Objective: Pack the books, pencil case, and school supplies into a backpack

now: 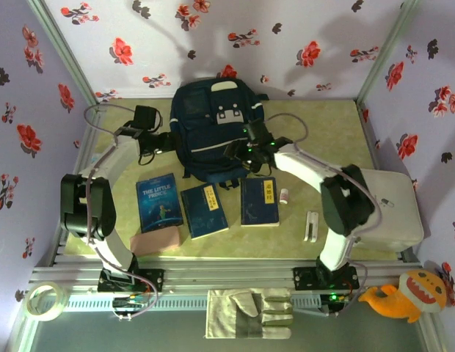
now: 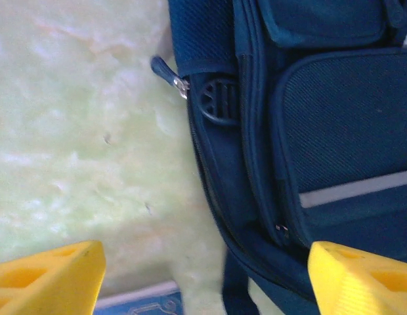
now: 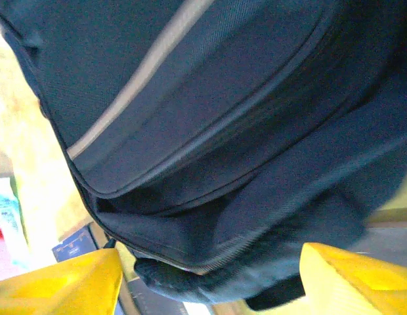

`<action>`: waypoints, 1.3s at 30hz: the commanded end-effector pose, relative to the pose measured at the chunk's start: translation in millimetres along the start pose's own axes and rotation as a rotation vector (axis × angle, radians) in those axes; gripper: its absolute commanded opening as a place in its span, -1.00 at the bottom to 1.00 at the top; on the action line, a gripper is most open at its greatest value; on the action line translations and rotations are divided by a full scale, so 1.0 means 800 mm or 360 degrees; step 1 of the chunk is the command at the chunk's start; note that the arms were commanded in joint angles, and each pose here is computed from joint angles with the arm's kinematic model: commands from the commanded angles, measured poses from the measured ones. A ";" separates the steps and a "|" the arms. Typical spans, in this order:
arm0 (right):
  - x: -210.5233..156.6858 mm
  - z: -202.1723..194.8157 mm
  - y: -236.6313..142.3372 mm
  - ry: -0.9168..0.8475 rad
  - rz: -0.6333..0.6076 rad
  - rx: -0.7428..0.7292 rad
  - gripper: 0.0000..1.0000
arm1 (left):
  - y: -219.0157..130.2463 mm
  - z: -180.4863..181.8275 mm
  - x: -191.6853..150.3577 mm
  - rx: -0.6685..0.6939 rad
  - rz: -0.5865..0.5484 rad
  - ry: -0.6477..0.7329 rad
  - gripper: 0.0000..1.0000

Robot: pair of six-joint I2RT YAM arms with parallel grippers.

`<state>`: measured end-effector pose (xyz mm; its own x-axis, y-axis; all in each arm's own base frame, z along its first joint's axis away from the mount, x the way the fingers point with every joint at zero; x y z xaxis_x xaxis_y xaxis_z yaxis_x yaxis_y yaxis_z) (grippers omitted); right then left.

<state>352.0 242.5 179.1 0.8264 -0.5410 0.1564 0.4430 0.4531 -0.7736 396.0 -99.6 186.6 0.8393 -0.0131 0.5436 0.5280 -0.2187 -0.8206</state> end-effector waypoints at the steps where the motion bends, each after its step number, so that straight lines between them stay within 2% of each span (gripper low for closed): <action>1: 0.015 -0.044 -0.039 -0.0190 -0.0212 -0.0249 0.48 | -0.019 -0.038 -0.006 -0.0190 -0.0010 -0.0023 0.72; 5: 0.013 -0.094 -0.047 -0.0141 -0.0190 -0.0423 0.44 | -0.020 -0.085 -0.013 -0.0326 0.0001 0.0010 0.85; 10: 0.003 -0.124 -0.044 -0.0143 -0.0148 -0.0521 0.36 | -0.016 -0.145 -0.029 -0.0445 0.0043 0.0046 0.99; 14: -0.003 -0.141 -0.032 -0.0140 -0.0078 -0.0616 0.22 | -0.012 -0.186 -0.043 -0.0532 0.0092 0.0068 0.99; 20: -0.016 -0.165 -0.017 -0.0133 0.0001 -0.0671 0.17 | -0.002 -0.225 -0.066 -0.0619 0.0192 0.0098 0.99; 28: -0.026 -0.184 -0.002 -0.0168 0.0082 -0.0694 0.23 | 0.014 -0.260 -0.099 -0.0652 0.0341 0.0130 0.83; 39: -0.040 -0.210 -0.001 -0.0199 0.0148 -0.0734 0.15 | 0.026 -0.295 -0.152 -0.0624 0.0556 0.0242 0.41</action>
<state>273.8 146.7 77.7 0.8938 -0.4265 0.1387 0.2121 0.1296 -0.9686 281.6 -325.3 148.6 0.9077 -0.2555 0.3329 0.1531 -0.5369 -0.8297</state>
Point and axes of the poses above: each hand's point on the last joint's axis, 136 mm out from that joint toward the fingers, its own y axis out along the fingers, its own z axis along the line the jaws close on, x = y × z, the point moved 6 cm from there along -y, back along the fingers, and after that the axes turned 12 degrees about y, right-handed, at the moved point
